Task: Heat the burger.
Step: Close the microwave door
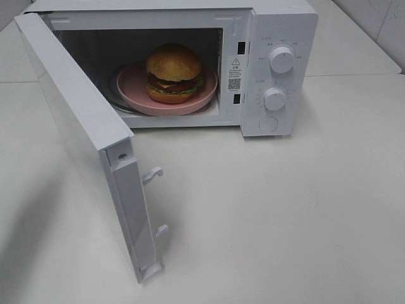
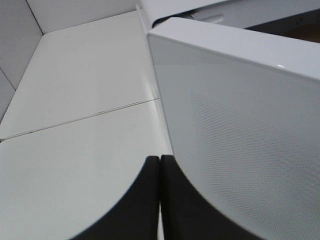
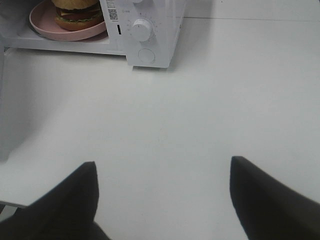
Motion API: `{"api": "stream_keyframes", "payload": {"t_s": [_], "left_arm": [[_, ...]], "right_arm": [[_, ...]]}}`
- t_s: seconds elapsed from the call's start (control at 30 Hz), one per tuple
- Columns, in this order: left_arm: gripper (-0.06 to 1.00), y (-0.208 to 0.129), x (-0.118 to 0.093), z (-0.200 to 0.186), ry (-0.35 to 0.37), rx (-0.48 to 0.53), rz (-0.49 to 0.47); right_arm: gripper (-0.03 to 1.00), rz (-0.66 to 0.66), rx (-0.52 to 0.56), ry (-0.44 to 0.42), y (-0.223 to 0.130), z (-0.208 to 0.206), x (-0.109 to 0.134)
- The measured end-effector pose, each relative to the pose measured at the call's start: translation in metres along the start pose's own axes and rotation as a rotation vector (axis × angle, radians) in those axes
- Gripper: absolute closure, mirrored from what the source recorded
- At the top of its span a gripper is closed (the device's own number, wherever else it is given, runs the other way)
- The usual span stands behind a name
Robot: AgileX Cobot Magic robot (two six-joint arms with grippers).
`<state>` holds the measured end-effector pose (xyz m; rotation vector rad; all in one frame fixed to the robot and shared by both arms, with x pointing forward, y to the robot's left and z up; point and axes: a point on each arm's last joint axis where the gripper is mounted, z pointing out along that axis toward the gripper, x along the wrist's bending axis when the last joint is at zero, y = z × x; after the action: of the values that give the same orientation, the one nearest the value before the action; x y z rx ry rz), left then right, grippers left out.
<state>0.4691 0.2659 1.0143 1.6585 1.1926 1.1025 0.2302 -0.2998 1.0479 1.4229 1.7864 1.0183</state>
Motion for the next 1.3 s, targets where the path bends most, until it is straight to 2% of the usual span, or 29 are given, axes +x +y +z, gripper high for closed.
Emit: {"api": "stream_keyframes", "payload": {"t_s": [0.13,0.47,0.7,0.87,1.3], "left_arm": [[0.94,-0.009,-0.01,0.015,-0.03,0.019,0.022],[0.94,-0.025,-0.019,0.038,-0.068,0.048,0.054],[0.94,-0.023,-0.023,0.055,-0.097,0.056,0.046],[0.94,-0.017,-0.026,0.071,-0.129,0.036,0.085],[0.94,-0.018,-0.03,0.104,-0.15,0.07,0.069]], "right_arm": [[0.27,0.0,0.0,0.0,0.0,0.0,0.0],[0.27,0.0,0.0,0.0,0.0,0.0,0.0],[0.27,0.0,0.0,0.0,0.0,0.0,0.0],[0.27,0.0,0.0,0.0,0.0,0.0,0.0],[0.27,0.0,0.0,0.0,0.0,0.0,0.0]]}}
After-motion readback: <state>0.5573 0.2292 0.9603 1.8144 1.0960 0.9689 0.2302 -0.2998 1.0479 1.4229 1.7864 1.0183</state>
